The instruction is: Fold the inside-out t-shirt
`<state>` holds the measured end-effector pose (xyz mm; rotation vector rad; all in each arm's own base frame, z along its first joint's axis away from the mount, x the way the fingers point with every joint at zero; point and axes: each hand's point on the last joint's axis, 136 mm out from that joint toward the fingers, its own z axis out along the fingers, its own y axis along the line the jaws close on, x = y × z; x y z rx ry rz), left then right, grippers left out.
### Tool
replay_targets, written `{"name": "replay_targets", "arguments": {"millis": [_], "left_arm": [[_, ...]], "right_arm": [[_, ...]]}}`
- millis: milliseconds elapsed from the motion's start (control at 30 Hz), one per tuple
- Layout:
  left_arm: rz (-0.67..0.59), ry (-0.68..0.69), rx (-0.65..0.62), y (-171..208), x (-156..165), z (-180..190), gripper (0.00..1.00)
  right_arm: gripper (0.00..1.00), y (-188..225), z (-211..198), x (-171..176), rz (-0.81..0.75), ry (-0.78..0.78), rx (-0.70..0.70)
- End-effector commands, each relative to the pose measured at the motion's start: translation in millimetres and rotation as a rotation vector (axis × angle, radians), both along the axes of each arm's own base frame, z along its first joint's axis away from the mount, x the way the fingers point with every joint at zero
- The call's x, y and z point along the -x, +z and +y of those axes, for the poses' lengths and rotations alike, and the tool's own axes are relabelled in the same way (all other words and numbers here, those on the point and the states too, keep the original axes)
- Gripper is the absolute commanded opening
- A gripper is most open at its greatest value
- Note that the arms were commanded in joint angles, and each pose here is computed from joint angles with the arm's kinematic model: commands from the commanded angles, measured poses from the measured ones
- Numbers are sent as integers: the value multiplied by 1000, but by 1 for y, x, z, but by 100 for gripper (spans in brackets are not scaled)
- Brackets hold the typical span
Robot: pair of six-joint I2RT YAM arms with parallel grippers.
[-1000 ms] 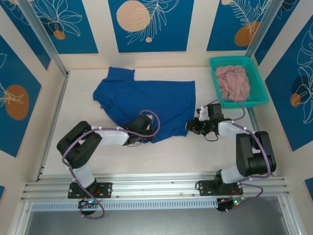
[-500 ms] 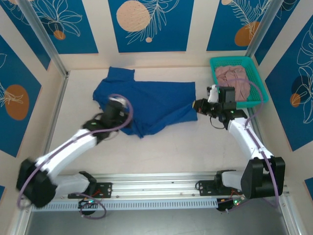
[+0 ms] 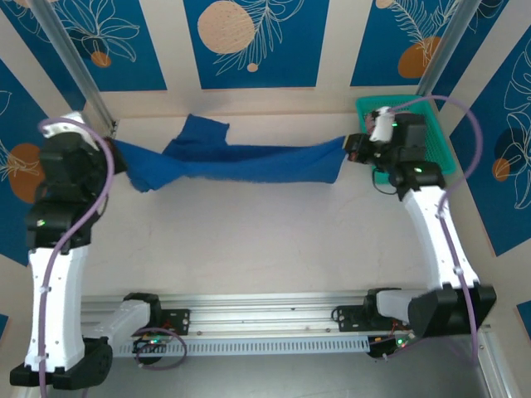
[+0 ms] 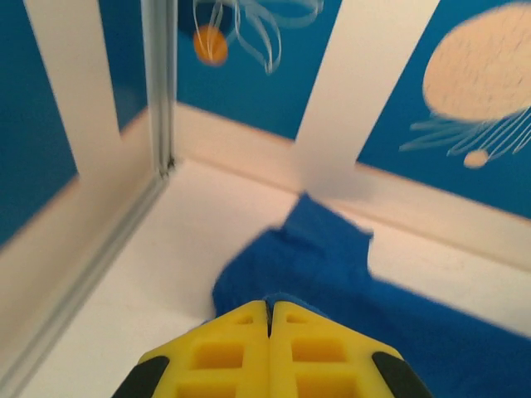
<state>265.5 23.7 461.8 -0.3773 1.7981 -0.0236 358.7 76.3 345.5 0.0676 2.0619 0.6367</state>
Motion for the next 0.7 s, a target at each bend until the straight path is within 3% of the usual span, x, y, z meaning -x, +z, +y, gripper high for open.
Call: {"name": "replay_targets", "arguments": {"millis": [0,167,333,433,533,667], "left_arm": [[-170,78,-114,79,73,22,0],[-309,142,-184,139,119,35,0],[-413,178,-232,183,142,41,0],[-351,164,-270,178,110,38,0],[-252,120,-292,157,56,27,0],[-212,95,-311,150,2,18,0]], "right_arm": [[0,95,-17,60,-248,-53,51],[0,164,-27,127,-436,-115,72],[0,216,-34,173,-586,-162,93],[0,222,-34,168,-598,-161,95],[0,212,-33,136,-550,-149,97],[0,203,-35,87,-512,-157,113]]}}
